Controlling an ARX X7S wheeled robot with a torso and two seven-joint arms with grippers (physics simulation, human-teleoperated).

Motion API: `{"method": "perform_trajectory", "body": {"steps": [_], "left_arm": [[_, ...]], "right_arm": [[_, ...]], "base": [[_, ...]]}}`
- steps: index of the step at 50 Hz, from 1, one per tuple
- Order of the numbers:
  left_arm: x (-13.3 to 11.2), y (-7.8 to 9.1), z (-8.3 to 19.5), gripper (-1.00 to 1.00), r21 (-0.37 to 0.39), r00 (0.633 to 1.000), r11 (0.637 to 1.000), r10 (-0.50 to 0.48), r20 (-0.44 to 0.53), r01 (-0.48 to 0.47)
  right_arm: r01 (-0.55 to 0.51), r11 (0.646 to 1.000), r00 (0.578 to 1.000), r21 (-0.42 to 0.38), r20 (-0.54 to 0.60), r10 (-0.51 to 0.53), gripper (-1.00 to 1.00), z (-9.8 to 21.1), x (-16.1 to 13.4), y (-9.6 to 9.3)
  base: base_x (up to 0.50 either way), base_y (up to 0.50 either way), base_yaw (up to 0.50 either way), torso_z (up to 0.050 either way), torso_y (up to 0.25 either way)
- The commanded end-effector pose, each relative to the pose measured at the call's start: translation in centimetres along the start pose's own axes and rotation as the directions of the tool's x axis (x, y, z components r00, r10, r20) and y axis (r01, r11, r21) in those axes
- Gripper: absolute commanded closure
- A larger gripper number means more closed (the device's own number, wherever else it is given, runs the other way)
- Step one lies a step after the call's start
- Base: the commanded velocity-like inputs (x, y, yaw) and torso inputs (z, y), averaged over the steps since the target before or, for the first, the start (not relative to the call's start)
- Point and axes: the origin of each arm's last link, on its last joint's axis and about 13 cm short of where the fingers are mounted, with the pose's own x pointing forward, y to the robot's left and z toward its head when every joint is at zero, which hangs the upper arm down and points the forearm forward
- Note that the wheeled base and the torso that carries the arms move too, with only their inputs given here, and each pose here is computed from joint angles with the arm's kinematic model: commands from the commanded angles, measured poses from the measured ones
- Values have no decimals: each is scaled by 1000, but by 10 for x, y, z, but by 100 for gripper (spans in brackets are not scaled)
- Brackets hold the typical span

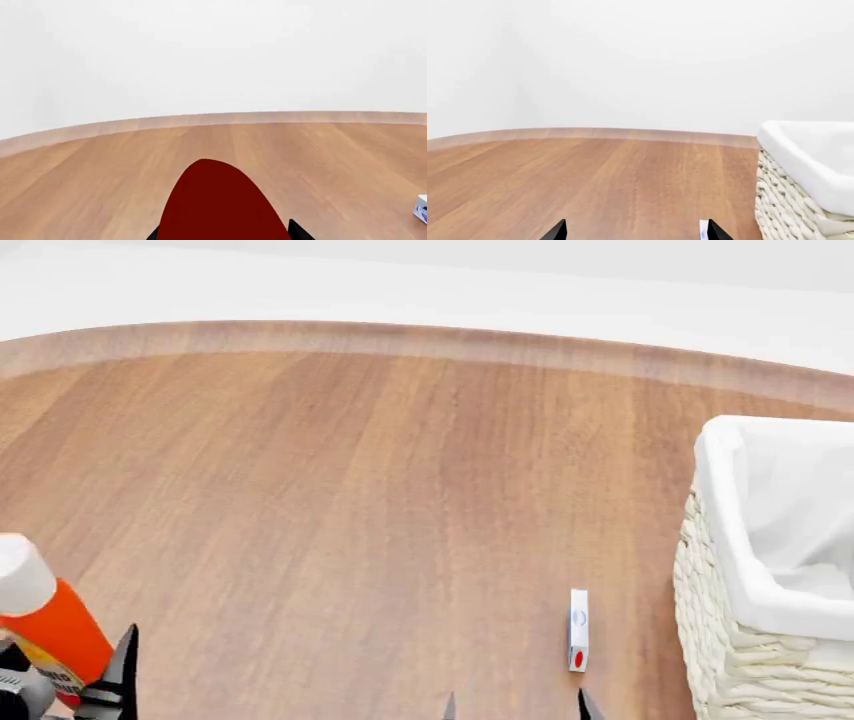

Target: Pick up the ketchup, and put it in the basket.

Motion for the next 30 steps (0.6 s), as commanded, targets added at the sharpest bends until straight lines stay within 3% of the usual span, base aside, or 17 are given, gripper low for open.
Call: {"method": "perform_trajectory", "body": {"steps": [1, 6, 12, 19, 26, 27, 30], "left_arm": [[41, -31, 68, 100, 10, 976, 977, -215, 43, 214], [54, -37, 83, 100, 16, 960, 961, -278, 21, 278], [72, -44, 97, 100, 84, 944, 941, -330, 7, 328], [92, -58, 107, 100, 106, 895, 888, -446, -33, 446], [117, -59, 122, 100, 136, 883, 874, -468, -20, 466], [124, -59, 124, 100, 179, 877, 861, -480, -17, 475], [137, -57, 132, 100, 195, 858, 840, -514, -13, 507]], "right_arm": [[4, 1000, 1000, -2, 6, -4, -100, 1, -1, -2], [6, 1000, 1000, -5, 9, -6, -100, 3, -1, -3], [6, 1000, 1000, -6, 10, -6, -100, 1, -1, -3], [8, 1000, 1000, -7, 11, -8, -100, 2, -1, -5], [3, 1000, 1000, -9, 11, -3, -100, 1, -1, -4], [3, 1000, 1000, -7, 9, -3, -100, 1, -1, -4], [-2, 1000, 1000, -9, 5, 2, -100, 0, 0, -4]], "base": [[0, 0, 0, 0, 0], [0, 0, 0, 0, 0], [0, 0, 0, 0, 2], [0, 0, 0, 0, 0], [0, 0, 0, 0, 0], [0, 0, 0, 0, 0], [0, 0, 0, 0, 0]]}}
